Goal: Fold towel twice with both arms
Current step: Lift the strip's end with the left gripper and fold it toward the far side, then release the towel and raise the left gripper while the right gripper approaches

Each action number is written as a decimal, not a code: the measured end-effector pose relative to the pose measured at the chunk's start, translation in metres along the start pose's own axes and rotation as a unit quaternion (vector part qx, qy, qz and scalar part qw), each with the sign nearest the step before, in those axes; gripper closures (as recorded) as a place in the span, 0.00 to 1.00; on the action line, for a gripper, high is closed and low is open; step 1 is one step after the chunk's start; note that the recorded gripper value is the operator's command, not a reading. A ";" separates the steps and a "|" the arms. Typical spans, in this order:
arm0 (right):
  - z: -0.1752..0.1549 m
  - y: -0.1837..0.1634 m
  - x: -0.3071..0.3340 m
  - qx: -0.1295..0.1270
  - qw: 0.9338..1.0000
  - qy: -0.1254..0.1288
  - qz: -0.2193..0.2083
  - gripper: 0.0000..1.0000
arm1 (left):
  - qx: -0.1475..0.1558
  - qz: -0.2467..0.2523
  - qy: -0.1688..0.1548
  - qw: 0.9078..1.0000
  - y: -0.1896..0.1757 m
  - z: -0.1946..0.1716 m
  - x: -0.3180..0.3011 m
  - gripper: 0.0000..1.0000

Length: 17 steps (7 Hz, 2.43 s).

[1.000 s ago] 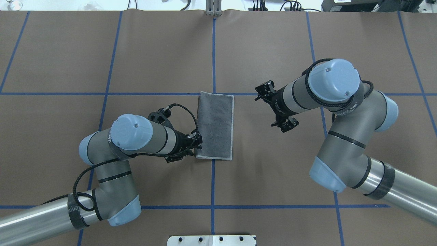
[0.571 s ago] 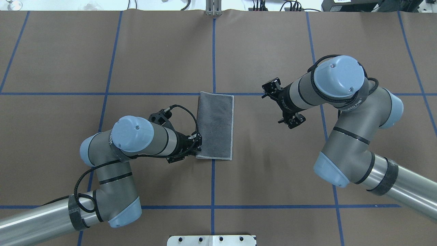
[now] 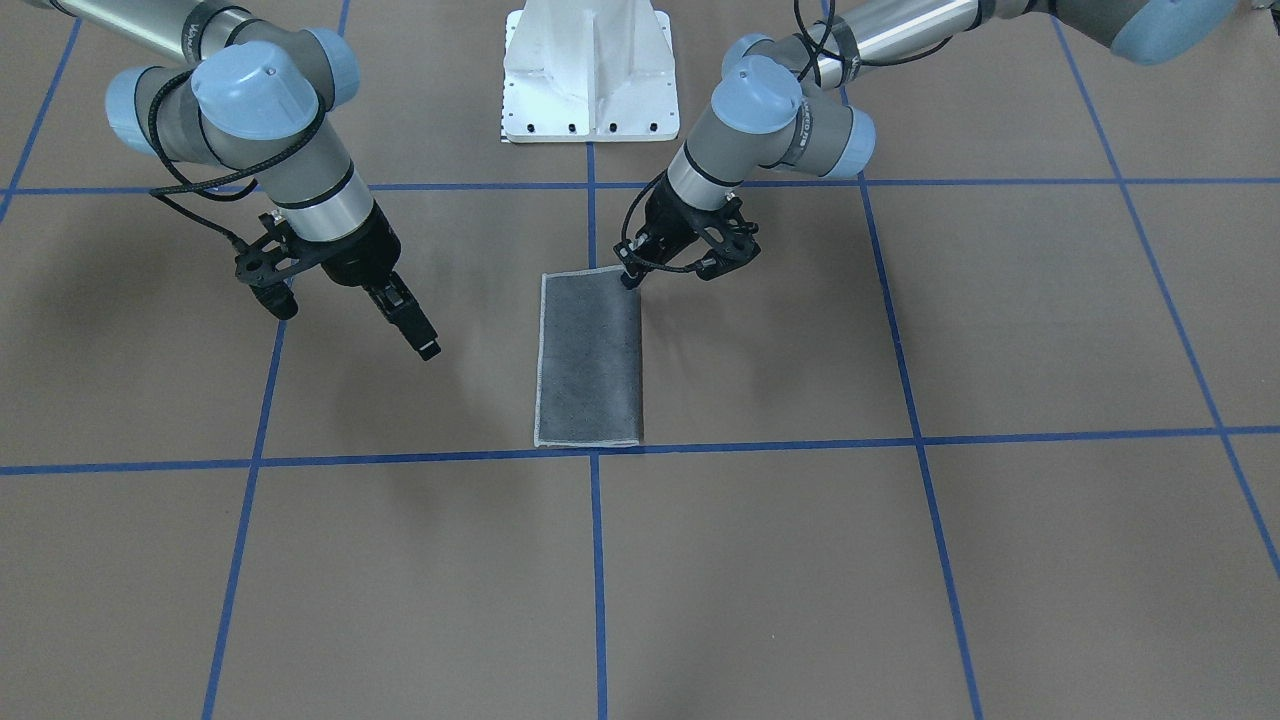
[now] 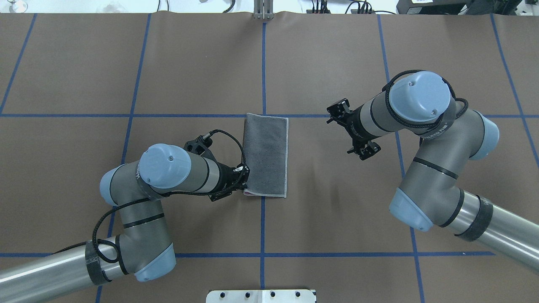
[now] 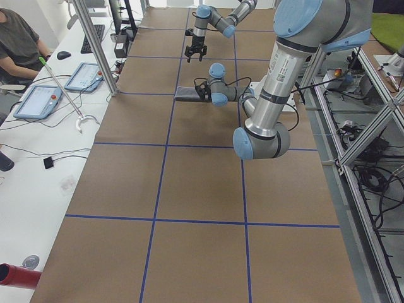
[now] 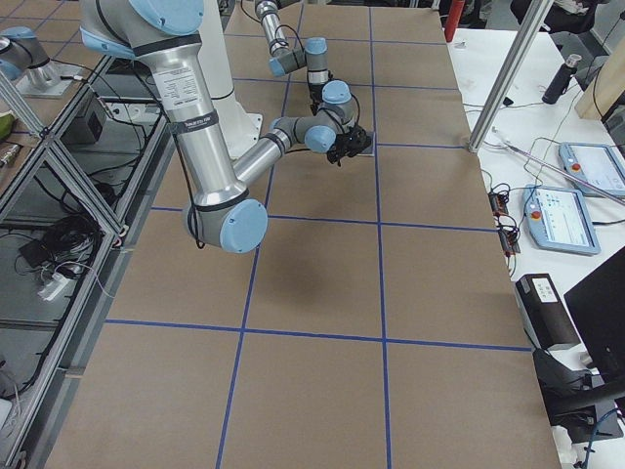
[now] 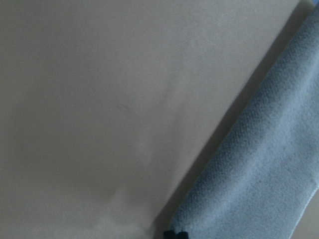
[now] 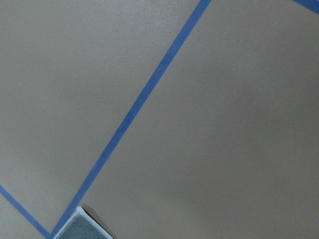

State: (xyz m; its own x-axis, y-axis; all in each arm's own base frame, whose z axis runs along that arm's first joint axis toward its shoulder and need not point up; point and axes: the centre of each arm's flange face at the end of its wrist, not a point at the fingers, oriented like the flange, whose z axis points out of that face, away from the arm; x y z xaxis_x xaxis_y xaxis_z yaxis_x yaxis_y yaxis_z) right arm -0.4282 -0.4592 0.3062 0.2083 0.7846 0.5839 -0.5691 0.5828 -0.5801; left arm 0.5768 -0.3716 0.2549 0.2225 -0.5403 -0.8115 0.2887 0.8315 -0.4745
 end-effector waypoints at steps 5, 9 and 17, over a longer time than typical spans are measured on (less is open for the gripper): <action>0.000 -0.002 0.000 0.001 1.000 0.000 -0.003 0.00 | 0.024 -0.033 0.039 0.998 -0.025 -0.024 0.067 1.00; 0.003 -0.005 0.000 0.004 1.000 0.003 -0.010 0.00 | 0.077 -0.058 0.043 0.994 -0.092 -0.015 0.138 1.00; 0.015 -0.003 -0.002 0.008 1.000 0.009 -0.013 0.00 | 0.133 -0.081 0.075 0.985 -0.188 -0.017 0.215 0.00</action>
State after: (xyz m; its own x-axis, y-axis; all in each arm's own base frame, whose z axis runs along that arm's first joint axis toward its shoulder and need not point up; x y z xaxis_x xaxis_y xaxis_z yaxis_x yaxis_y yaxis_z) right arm -0.4386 -0.4652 0.3151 0.2364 0.7732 0.5885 -0.5763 0.5992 -0.5557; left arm 0.5544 -0.6419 0.1642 0.0195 -0.6208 -0.7837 0.5470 0.6628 -0.5114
